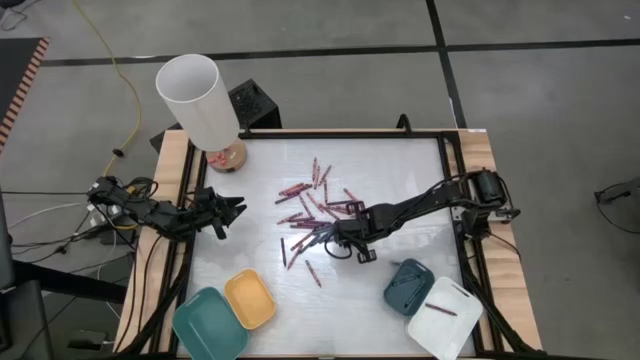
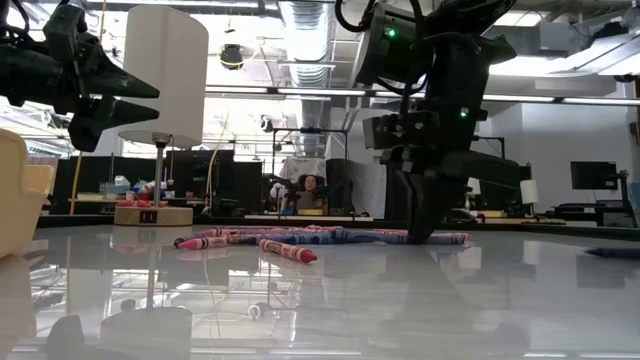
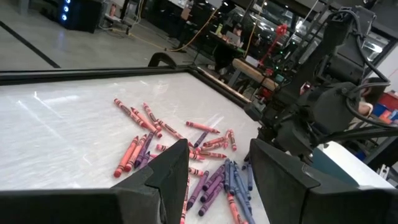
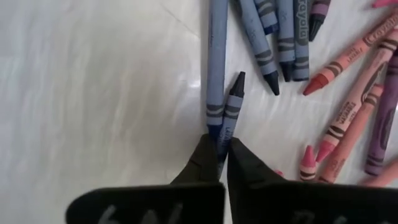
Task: Sort crayons
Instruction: Put the blue crayon into the dark blue bin
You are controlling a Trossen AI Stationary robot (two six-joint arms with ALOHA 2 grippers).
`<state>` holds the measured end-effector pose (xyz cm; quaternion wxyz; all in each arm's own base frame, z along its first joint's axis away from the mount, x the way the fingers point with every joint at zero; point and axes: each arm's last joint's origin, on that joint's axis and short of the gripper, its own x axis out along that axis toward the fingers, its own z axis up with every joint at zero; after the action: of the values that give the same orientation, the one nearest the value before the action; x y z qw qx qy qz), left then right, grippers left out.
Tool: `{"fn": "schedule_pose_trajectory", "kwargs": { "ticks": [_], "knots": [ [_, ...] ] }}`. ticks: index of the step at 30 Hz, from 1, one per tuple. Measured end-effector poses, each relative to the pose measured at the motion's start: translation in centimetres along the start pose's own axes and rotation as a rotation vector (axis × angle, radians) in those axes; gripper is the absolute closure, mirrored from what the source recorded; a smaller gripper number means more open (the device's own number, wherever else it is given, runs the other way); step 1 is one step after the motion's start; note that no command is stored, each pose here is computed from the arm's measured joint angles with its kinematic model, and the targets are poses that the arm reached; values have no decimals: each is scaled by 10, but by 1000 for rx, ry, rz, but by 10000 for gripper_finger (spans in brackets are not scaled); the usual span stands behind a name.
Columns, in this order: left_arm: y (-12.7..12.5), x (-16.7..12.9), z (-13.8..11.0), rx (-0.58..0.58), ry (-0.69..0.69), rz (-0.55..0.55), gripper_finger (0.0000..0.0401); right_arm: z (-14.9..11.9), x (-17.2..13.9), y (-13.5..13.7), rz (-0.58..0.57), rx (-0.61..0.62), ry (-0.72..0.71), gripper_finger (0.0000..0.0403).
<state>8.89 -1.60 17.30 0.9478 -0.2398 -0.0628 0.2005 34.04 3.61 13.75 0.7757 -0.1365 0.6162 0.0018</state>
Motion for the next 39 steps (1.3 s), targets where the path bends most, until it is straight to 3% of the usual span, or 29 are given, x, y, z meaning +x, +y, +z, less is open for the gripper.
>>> {"fn": "schedule_pose_trajectory", "kwargs": {
  "ticks": [8, 13, 23, 39],
  "knots": [
    [0, 0, 0, 0, 0, 0, 241, -1, -31, 0, -29, 69, -76, 400],
    [0, 0, 0, 0, 0, 0, 241, -6, -77, -2, -22, 143, -182, 401],
    [0, 0, 0, -5, 0, 1, 241, -35, -130, 19, 19, 224, -187, 401],
    [0, 0, 0, -8, -1, 1, 241, -74, -160, 99, 106, 56, -77, 401]
  ]
}}
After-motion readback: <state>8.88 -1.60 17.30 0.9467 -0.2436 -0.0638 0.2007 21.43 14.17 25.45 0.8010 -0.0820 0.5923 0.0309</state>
